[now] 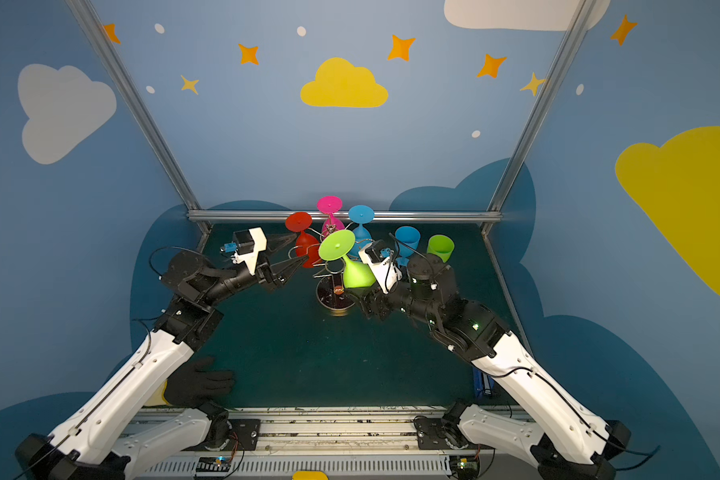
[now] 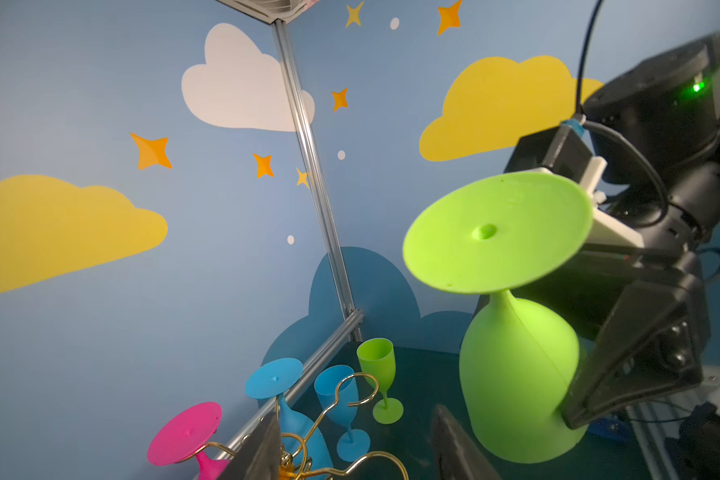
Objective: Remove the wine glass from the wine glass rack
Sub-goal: 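Close the right gripper on the lime-green glass's bowl beside the left gripper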
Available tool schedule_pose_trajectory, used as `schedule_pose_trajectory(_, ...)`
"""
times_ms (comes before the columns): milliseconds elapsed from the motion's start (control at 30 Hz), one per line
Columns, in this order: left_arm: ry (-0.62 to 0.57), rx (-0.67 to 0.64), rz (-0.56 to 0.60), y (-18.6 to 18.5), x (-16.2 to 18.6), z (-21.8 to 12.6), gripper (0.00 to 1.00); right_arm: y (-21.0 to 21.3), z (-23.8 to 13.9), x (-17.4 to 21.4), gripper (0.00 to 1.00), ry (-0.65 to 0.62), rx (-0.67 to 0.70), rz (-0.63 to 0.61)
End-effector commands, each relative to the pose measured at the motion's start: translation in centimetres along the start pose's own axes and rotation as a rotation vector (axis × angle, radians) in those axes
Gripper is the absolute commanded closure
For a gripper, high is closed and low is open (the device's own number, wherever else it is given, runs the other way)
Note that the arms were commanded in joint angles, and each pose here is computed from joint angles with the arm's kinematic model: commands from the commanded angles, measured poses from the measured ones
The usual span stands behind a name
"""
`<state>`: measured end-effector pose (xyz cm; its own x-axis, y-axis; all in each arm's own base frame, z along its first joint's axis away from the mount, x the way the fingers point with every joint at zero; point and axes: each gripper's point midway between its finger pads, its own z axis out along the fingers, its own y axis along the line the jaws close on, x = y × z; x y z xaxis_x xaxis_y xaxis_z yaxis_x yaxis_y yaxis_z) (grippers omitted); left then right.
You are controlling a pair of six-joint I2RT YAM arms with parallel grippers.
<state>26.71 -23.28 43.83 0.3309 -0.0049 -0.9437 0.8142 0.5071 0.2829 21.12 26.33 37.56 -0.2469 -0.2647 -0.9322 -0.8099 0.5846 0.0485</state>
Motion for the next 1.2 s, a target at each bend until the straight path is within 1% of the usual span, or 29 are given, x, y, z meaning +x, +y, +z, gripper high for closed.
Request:
schedule_pose_trajectory(0,-0.054,-0.033,0.198,-0.2,-1.6,-0.1,0.45,-0.1,0.2,-0.2,1.00,0.031,0.002,0.019)
schedule_pose_trajectory(233,-0.063,-0.040,0.272,-1.1,-1.5,0.3,0.45,0.7,1.6,-0.6,1.00,0.058,-0.058,0.025)
schedule_pose_trajectory(333,-0.071,-0.053,0.284,-1.1,-1.8,0.4,0.46,1.1,2.1,-0.5,1.00,0.072,-0.086,0.035)
schedule_pose_trajectory(667,-0.058,-0.013,0.273,-1.7,-1.3,0.8,0.58,2.4,3.4,0.2,1.00,0.117,-0.163,0.065)
schedule_pose_trajectory(833,-0.040,-0.003,0.275,-1.9,-0.9,1.0,0.62,2.8,4.0,0.4,1.00,0.135,-0.189,0.076)
schedule_pose_trajectory(900,-0.029,-0.008,0.270,-1.7,-0.6,1.2,0.68,2.9,4.1,0.4,1.00,0.136,-0.195,0.078)
schedule_pose_trajectory(1033,-0.012,-0.019,0.250,-1.4,-0.3,1.3,0.88,2.8,4.2,0.2,1.00,0.133,-0.189,0.076)
schedule_pose_trajectory(1067,-0.009,-0.026,0.242,-1.3,-0.2,1.3,0.91,2.6,4.2,0.2,0.96,0.134,-0.183,0.077)
schedule_pose_trajectory(1100,-0.007,-0.032,0.233,-1.1,-0.2,1.3,0.93,2.6,4.2,0.1,0.89,0.131,-0.179,0.078)
schedule_pose_trajectory(1167,-0.010,-0.051,0.204,-0.9,-0.4,1.2,0.97,2.5,4.1,-0.1,0.62,0.111,-0.176,0.083)
